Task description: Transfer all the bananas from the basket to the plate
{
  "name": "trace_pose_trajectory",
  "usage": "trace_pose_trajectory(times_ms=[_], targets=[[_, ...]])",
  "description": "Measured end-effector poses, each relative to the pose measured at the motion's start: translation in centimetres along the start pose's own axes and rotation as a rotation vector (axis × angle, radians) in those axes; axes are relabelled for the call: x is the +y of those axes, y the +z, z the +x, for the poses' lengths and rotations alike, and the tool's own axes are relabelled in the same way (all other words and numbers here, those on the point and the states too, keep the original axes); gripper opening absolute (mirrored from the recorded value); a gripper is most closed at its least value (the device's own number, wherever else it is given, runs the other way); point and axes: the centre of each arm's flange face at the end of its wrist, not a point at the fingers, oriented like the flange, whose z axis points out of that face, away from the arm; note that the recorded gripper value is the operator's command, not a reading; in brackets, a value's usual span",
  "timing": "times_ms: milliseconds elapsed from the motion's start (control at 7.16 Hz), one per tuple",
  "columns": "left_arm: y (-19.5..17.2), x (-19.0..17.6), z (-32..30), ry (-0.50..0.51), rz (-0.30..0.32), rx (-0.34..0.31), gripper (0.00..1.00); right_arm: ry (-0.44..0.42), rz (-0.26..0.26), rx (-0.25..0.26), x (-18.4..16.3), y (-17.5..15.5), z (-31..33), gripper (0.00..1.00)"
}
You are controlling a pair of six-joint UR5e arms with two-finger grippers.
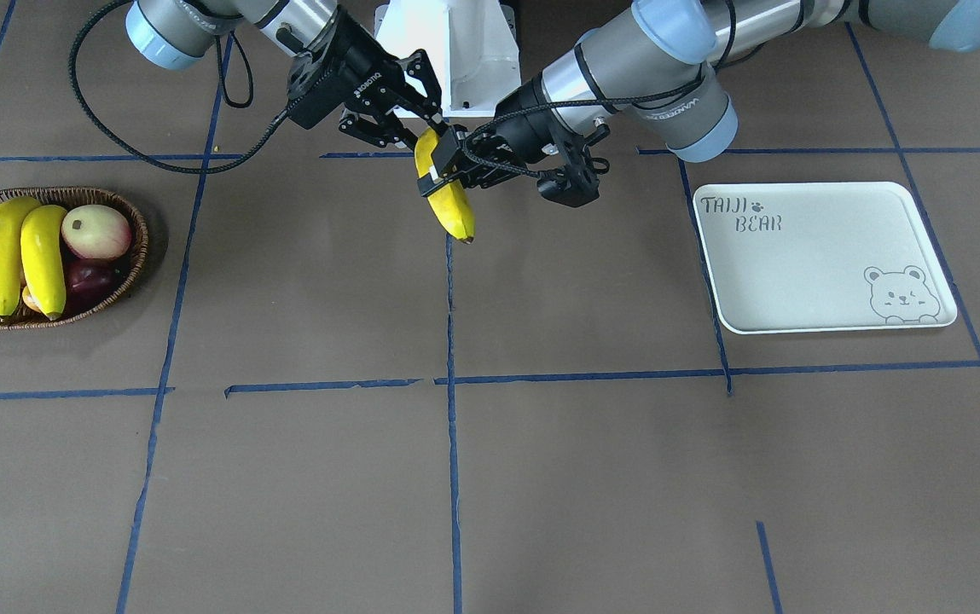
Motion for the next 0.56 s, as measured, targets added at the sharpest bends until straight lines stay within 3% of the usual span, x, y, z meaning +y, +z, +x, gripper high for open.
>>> trace_pose_trajectory(times_ms=[419, 559], targets=[[-1.4, -2.2, -0.5, -0.005, 0.041, -0.015, 0.0, 0.008, 0.002, -0.009, -0.1, -0.5, -0.4, 1.0], [-2.5, -4.4, -2.7, -0.02, 0.073, -0.068, 0.0, 0.01, 0.006, -0.009, -0.3, -0.9, -0.4, 1.0]])
